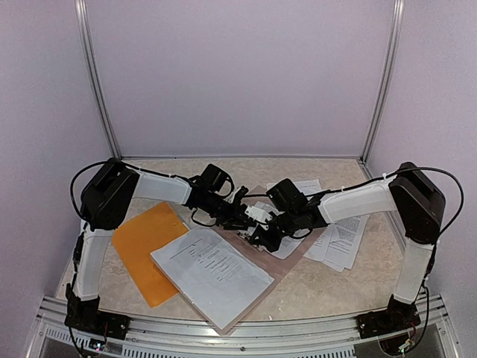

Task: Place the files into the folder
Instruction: Clamp the file with the spring clip on the folder.

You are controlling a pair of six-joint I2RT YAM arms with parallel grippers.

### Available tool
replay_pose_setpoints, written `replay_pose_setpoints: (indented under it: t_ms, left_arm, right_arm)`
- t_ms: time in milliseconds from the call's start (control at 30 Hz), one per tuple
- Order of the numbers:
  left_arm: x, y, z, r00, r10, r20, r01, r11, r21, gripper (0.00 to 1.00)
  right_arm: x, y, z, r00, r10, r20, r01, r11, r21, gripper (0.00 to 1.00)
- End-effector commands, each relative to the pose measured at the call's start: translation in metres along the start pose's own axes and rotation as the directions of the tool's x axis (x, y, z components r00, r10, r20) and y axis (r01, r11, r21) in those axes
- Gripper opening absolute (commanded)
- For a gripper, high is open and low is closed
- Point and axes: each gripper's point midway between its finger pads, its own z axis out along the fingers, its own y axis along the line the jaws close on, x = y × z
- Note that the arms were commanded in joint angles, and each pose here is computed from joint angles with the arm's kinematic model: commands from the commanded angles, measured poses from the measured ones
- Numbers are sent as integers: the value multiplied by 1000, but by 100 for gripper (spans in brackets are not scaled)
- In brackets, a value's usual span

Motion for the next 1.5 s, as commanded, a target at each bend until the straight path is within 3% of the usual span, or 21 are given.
replay_pose_setpoints:
  t_ms: [0,600,800,1000,1233,1467]
  left_arm:
    - [15,7,-5,998,-38,-49,37,999,-38,44]
    - [-7,-41,-32,1000,12,-25,-10,996,94,46]
    - [-13,-35,-45,1000,18,-1,-18,997,72,46]
    - [-11,-5,-58,999,25,24,-24,999,-44,46]
    - [13,19,-66,979,205,8,-201,969,-146,50]
    - [27,10,-79,885,466,-21,-464,875,-135,53]
  right_arm:
    - [50,6,9,988,46,-147,-51,998,-31,0]
    - [47,8,-1,995,59,-86,-65,995,-74,0]
    - [45,8,-3,997,62,-54,-67,993,-100,0]
    - [43,8,-5,997,69,-26,-72,989,-126,0]
    - [43,6,-8,997,82,-7,-82,986,-145,0]
    - [42,5,-7,996,89,13,-86,982,-170,0]
